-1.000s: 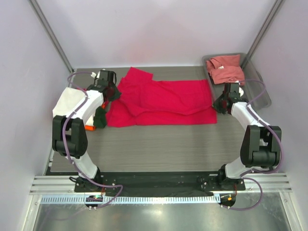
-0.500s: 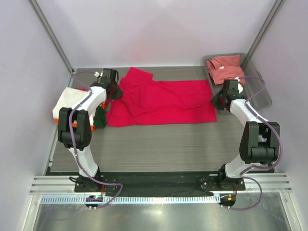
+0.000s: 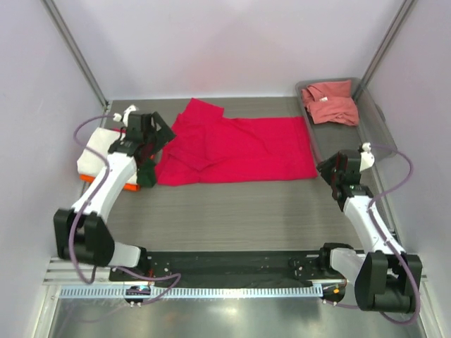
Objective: Fold and stack the t-shirts
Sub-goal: Fold the tshirt
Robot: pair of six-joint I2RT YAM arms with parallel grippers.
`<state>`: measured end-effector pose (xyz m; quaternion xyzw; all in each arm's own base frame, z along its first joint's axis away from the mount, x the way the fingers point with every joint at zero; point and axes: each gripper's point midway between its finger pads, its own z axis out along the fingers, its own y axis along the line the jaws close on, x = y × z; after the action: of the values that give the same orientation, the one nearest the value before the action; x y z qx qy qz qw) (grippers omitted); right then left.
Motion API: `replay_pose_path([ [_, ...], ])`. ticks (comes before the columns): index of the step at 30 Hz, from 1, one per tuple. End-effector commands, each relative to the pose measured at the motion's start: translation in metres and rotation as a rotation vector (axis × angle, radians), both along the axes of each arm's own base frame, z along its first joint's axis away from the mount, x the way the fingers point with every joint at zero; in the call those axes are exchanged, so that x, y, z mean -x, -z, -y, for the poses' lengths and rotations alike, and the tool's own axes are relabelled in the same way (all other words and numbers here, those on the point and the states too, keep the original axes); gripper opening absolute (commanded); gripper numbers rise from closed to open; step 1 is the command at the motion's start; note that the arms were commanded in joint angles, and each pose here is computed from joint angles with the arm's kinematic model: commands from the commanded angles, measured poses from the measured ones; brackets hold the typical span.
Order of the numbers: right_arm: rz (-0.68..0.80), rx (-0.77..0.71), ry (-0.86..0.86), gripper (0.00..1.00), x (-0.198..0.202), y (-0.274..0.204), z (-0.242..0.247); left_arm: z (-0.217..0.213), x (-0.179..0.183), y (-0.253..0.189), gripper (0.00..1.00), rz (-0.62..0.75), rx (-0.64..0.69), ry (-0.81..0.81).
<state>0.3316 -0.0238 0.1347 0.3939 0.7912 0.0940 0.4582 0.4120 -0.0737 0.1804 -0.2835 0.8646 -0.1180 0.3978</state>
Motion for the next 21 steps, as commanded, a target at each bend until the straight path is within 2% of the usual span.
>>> replay_pose_path([
  [1,0.082,-0.043,0.083,0.47,0.013,0.010,0.003,-0.013,0.025,-0.016,1.00,0.090,0.070,-0.106],
  [5,0.119,-0.083,0.130,0.45,0.024,0.027,0.004,-0.020,0.051,-0.017,1.00,0.175,0.173,-0.145],
  [10,0.126,-0.150,0.145,0.45,0.015,0.046,-0.002,-0.019,0.082,0.000,1.00,0.168,0.226,-0.153],
  [12,0.093,-0.183,0.163,0.46,0.012,0.060,-0.003,-0.019,0.089,0.009,0.99,0.149,0.233,-0.161],
  [16,0.149,-0.223,0.177,0.44,0.001,0.067,-0.005,-0.019,0.100,0.027,0.99,0.147,0.266,-0.182],
  [21,0.129,-0.225,0.189,0.44,-0.006,0.081,-0.004,-0.015,0.104,0.042,0.99,0.152,0.309,-0.181],
])
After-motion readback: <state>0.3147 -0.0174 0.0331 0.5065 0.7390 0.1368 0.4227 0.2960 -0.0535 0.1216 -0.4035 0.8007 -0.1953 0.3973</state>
